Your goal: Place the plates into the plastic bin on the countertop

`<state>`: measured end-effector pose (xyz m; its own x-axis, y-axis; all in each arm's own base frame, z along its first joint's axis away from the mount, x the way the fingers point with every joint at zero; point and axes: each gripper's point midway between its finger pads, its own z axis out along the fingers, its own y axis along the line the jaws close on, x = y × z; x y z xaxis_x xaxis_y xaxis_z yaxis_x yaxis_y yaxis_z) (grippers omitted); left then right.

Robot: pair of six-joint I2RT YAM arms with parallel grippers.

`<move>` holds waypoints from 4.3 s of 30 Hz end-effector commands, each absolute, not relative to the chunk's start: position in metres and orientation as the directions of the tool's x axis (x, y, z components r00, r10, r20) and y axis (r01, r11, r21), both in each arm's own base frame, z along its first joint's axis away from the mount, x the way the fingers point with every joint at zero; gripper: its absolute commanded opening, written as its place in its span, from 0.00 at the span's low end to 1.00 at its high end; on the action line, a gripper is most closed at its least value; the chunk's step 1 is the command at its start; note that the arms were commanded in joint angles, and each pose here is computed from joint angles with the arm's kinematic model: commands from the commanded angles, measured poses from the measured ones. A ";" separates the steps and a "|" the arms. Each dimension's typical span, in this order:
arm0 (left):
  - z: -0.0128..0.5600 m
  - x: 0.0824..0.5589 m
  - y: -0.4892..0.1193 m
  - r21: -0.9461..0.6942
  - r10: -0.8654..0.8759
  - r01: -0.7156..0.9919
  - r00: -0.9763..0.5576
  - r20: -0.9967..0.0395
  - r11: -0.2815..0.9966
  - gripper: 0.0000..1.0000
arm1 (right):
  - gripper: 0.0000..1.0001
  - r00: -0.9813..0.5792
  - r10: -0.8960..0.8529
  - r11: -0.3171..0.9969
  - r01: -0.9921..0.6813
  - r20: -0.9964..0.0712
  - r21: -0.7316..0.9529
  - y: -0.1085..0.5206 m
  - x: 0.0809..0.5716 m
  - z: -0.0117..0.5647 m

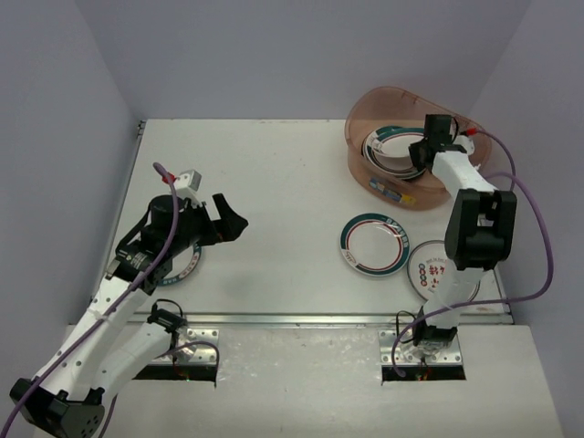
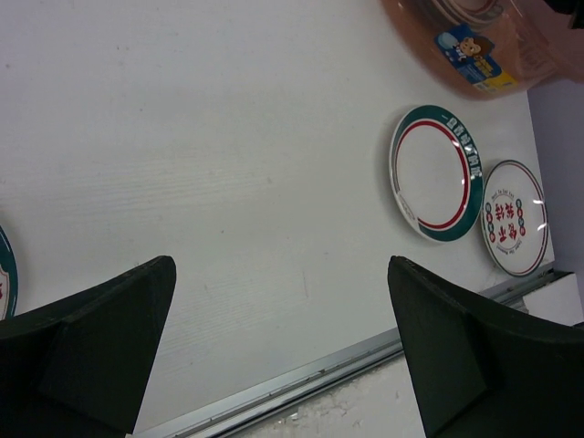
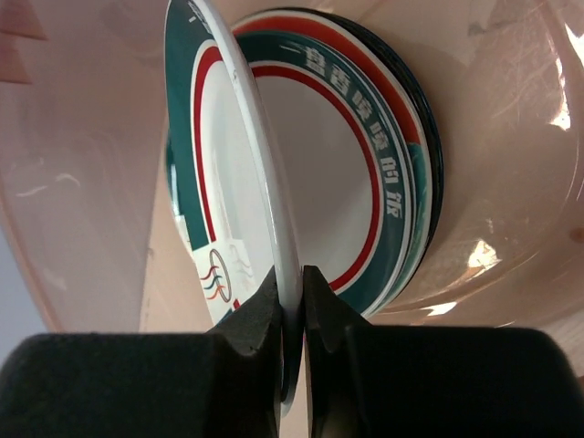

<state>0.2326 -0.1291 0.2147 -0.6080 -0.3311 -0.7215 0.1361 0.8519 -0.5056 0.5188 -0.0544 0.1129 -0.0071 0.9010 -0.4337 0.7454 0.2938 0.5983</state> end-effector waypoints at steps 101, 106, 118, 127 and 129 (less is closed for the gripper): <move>0.175 0.306 -0.276 -0.801 -0.284 0.296 -0.825 -0.489 0.521 0.76 | 0.00 -0.831 0.282 0.553 -0.267 -0.479 0.789 0.146 0.273 0.140; 0.198 0.320 -0.195 -0.592 -0.411 0.088 -0.637 -0.652 0.801 1.00 | 0.00 -0.633 0.580 0.642 -0.034 -0.514 0.766 0.093 0.328 0.196; 0.226 0.276 -0.115 -0.362 -0.316 -0.016 -0.523 -0.791 0.932 1.00 | 0.00 0.129 0.939 0.208 0.523 -0.318 0.827 -0.057 0.460 0.224; 0.215 0.264 -0.112 -0.263 -0.176 0.088 -0.540 -0.823 0.961 1.00 | 0.00 0.263 0.871 0.176 0.622 -0.415 0.763 -0.074 0.517 0.198; 0.208 0.261 -0.109 -0.260 -0.176 0.084 -0.535 -0.826 0.962 1.00 | 0.00 0.236 0.870 0.205 0.627 -0.433 0.752 -0.073 0.533 0.193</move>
<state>0.2646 -0.1186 0.2109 -0.5633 -0.2198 -0.7965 0.0675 0.9485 -0.3095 0.4985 -0.0551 0.1394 0.0854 0.9152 -0.3939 0.7135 0.2197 0.6653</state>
